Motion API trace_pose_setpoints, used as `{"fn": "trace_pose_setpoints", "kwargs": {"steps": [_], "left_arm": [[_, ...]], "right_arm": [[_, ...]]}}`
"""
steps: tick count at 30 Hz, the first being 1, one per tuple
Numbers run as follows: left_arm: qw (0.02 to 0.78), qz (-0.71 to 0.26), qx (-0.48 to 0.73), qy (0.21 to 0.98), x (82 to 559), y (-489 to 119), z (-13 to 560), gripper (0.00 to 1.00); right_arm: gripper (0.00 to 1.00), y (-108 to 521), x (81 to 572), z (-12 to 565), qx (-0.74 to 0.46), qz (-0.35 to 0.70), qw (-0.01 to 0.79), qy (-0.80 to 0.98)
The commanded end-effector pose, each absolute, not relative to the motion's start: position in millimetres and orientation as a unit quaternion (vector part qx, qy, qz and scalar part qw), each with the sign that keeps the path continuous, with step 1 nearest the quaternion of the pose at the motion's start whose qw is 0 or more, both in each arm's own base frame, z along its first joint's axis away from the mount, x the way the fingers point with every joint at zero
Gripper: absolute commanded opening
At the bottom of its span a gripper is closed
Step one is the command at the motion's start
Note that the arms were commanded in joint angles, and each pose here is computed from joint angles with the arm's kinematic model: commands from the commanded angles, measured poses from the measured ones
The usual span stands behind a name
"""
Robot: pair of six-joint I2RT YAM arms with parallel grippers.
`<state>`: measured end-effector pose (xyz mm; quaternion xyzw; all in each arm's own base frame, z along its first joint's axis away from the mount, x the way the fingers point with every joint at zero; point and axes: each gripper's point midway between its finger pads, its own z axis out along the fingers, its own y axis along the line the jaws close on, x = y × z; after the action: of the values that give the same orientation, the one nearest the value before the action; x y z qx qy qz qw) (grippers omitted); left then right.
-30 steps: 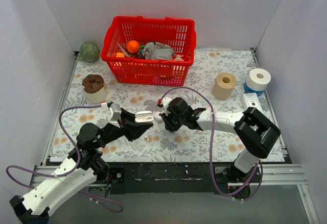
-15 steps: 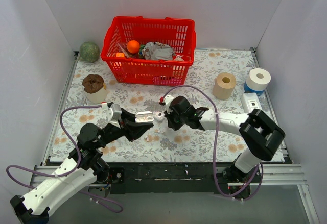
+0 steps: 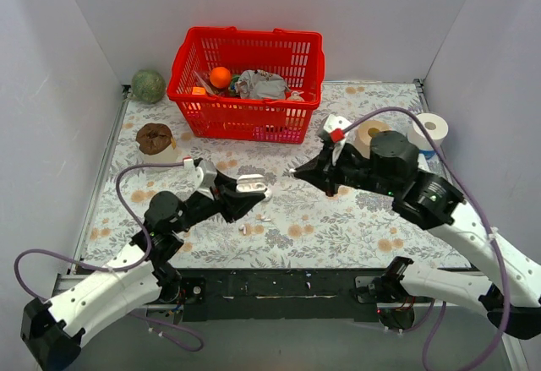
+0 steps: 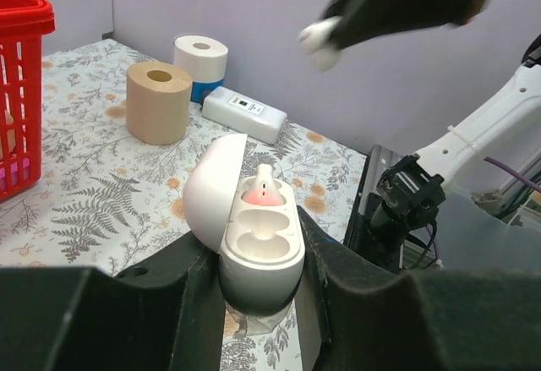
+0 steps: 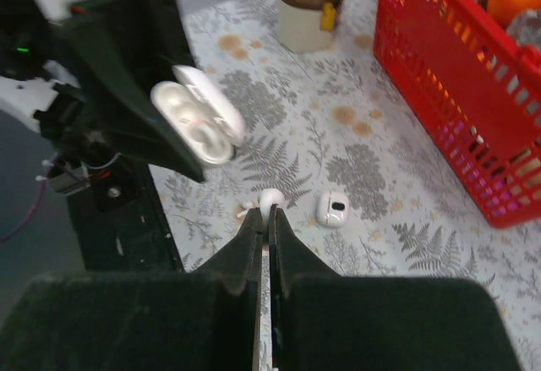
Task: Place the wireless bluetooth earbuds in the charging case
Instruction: Pick up the earbud from the center of the board, then place the earbud in the charging case.
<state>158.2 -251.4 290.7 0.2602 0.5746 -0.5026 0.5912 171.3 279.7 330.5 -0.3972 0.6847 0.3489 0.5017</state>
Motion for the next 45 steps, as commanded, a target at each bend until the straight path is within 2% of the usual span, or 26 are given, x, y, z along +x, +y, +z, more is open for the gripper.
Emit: {"fn": "trace_pose_setpoints", "kwargs": {"steps": [1,5,11,16,28,45], "left_arm": [[0.605,-0.51,0.287,0.539,166,-268,311,0.0],[0.553,-0.542,0.351,0.526,163,-299,308,0.0],[0.48,-0.604,0.432,0.468,135,-318,311,0.0],[0.42,-0.632,0.454,0.466,126,-326,308,0.0],[0.383,-0.646,0.467,0.467,114,-323,305,0.0],[0.393,-0.637,0.472,0.466,114,-321,305,0.0]], "right_arm": [[0.01,269,113,358,-0.483,0.408,0.453,0.628],[0.01,262,96,387,-0.484,0.439,0.473,0.591],[0.01,265,90,383,-0.499,0.447,0.46,0.583],[0.01,273,94,380,-0.506,0.447,0.461,0.576],[0.01,293,107,364,-0.501,0.452,0.457,0.58],[0.01,310,109,343,-0.511,0.445,0.426,0.6]]}}
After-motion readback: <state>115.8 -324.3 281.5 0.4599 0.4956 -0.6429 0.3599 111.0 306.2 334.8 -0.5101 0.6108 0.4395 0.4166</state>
